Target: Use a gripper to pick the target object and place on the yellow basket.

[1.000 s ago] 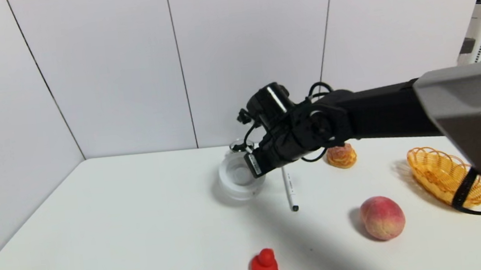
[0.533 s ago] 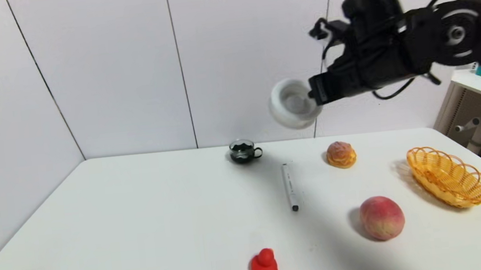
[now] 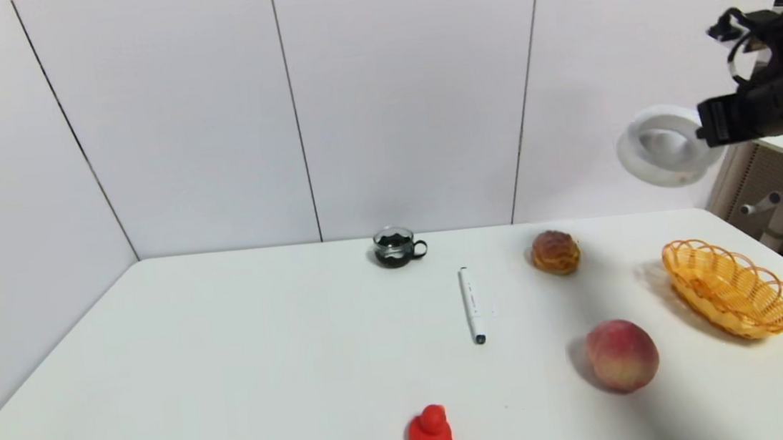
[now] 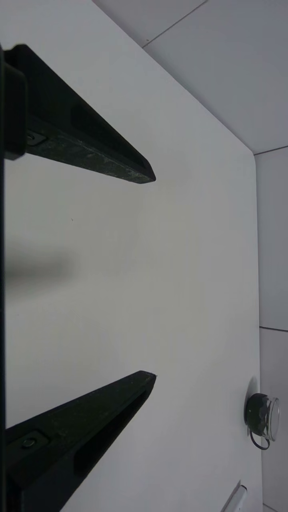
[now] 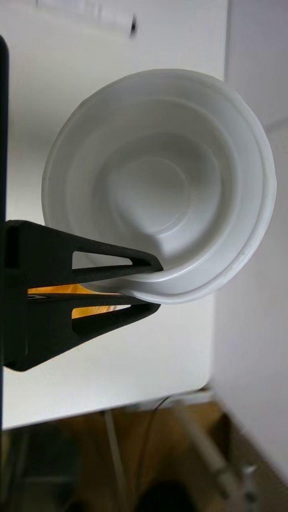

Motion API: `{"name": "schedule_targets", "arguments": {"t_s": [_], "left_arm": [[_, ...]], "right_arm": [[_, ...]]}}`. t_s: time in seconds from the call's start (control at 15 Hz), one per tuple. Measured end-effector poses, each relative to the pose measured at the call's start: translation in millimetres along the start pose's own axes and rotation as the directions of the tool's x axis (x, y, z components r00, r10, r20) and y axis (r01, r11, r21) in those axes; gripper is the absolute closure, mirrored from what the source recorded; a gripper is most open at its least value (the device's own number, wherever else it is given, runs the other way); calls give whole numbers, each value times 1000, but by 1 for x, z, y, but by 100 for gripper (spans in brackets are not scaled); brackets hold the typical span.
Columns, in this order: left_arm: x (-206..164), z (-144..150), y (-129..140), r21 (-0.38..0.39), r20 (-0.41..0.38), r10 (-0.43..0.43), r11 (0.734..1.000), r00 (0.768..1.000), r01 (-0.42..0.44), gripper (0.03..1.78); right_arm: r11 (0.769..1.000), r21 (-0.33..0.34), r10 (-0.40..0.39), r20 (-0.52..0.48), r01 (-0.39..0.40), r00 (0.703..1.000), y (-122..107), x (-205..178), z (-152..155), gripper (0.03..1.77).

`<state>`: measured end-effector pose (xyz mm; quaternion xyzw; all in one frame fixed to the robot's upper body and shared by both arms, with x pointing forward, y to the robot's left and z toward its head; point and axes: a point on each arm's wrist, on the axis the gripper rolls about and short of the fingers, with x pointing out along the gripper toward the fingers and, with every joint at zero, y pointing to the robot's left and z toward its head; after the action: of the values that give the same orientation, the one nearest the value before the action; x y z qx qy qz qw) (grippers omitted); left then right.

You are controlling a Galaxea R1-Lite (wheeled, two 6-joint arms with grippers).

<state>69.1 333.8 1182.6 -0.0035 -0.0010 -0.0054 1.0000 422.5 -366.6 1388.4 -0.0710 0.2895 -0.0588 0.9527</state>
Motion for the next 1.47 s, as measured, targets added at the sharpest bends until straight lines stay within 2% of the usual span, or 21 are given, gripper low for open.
{"name": "schedule_targets", "arguments": {"t_s": [0.13,0.33,0.73,1.0,1.27,1.47], "left_arm": [[0,0,0,0,0,0,1000,1000,0,12],[0,0,0,0,0,0,1000,1000,0,12],[0,0,0,-1,0,0,1000,1000,0,12],[0,0,0,0,0,0,1000,1000,0,12],[0,0,0,0,0,0,1000,1000,0,12],[0,0,0,0,0,0,1000,1000,0,12]], "right_arm": [[999,2,-52,-98,53,994,-25,15,-25,169],[995,4,-95,-206,98,974,-50,36,-50,169],[995,16,-85,-373,99,924,-60,65,-91,169],[998,-16,-69,-402,68,913,-57,68,-100,169],[998,-20,-68,-398,65,915,-57,66,-99,107],[997,-19,-72,-373,70,925,-56,58,-93,76]]}}
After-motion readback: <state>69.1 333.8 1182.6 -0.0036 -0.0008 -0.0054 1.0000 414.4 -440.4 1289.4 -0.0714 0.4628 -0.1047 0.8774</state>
